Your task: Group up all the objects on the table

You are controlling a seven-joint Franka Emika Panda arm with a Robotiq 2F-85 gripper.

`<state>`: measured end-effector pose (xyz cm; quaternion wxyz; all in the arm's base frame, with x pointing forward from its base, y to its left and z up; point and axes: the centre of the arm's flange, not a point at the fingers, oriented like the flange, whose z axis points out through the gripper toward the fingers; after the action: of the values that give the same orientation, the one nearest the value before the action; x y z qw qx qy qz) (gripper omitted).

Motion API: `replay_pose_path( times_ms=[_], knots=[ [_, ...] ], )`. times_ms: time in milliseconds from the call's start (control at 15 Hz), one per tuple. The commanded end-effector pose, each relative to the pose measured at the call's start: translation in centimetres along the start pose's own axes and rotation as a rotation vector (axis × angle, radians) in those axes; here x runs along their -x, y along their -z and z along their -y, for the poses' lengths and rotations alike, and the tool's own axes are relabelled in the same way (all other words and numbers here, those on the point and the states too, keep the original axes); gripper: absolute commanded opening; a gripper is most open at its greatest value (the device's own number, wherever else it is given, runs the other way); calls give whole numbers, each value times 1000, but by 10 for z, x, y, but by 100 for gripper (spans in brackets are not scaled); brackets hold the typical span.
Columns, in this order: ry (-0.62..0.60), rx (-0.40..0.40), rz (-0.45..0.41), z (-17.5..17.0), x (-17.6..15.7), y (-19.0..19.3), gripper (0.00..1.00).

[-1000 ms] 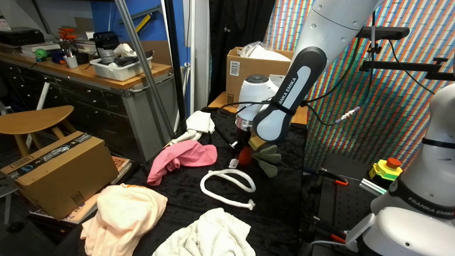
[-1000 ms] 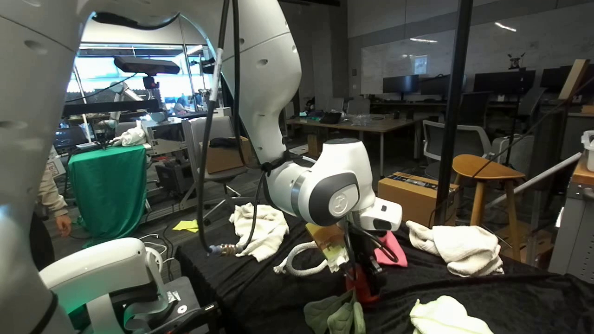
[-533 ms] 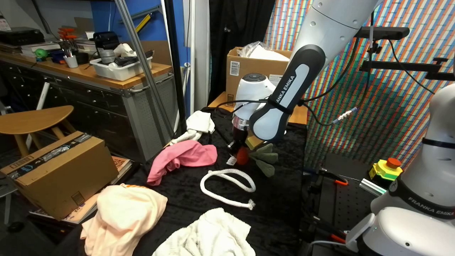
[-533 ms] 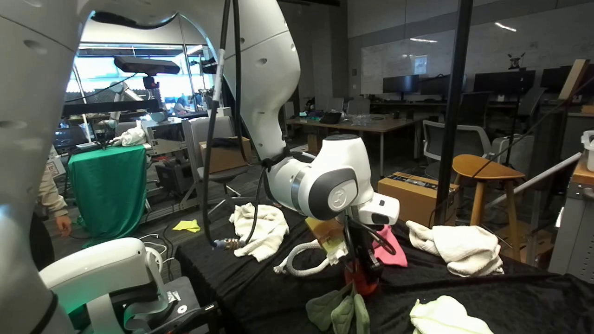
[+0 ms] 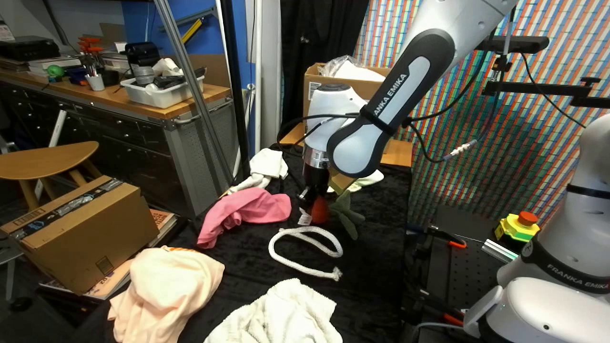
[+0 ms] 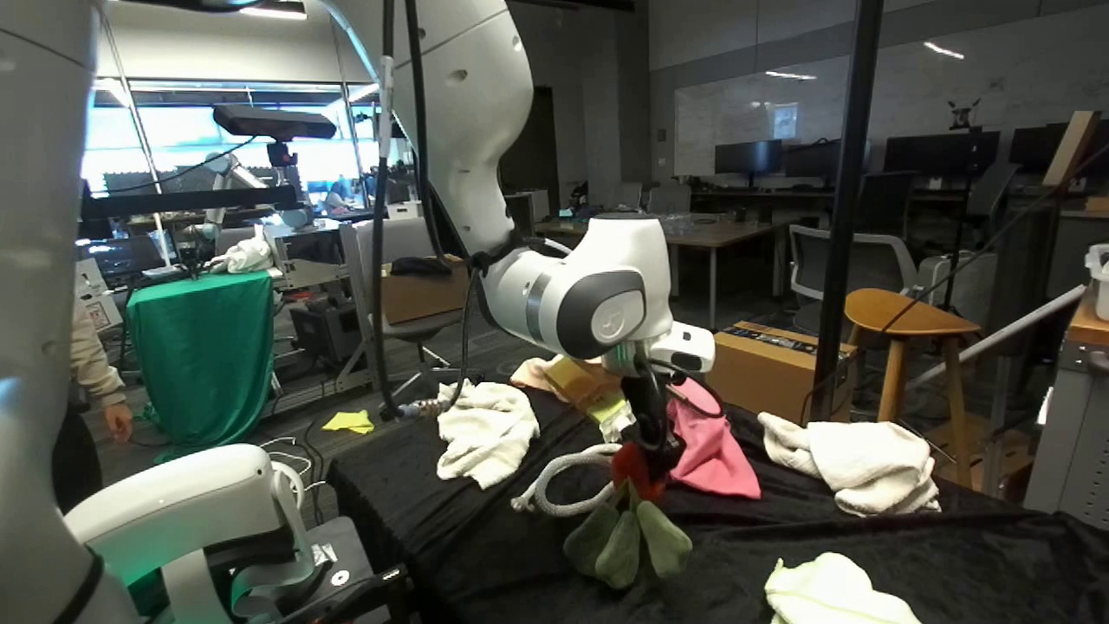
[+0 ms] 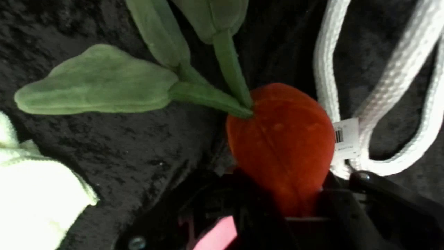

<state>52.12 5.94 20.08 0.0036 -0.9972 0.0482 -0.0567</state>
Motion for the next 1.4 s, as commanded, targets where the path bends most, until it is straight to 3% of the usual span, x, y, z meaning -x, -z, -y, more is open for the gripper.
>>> replay_pose_path(
  times_ms=[0,533,933,1333],
  knots=[
    [129,-48,22,11,13,52,17],
    [441,-102,91,74,40,84,17],
    [620,-157,122,127,56,74,17],
    [694,-238,179,156,70,47,17]
  ],
)
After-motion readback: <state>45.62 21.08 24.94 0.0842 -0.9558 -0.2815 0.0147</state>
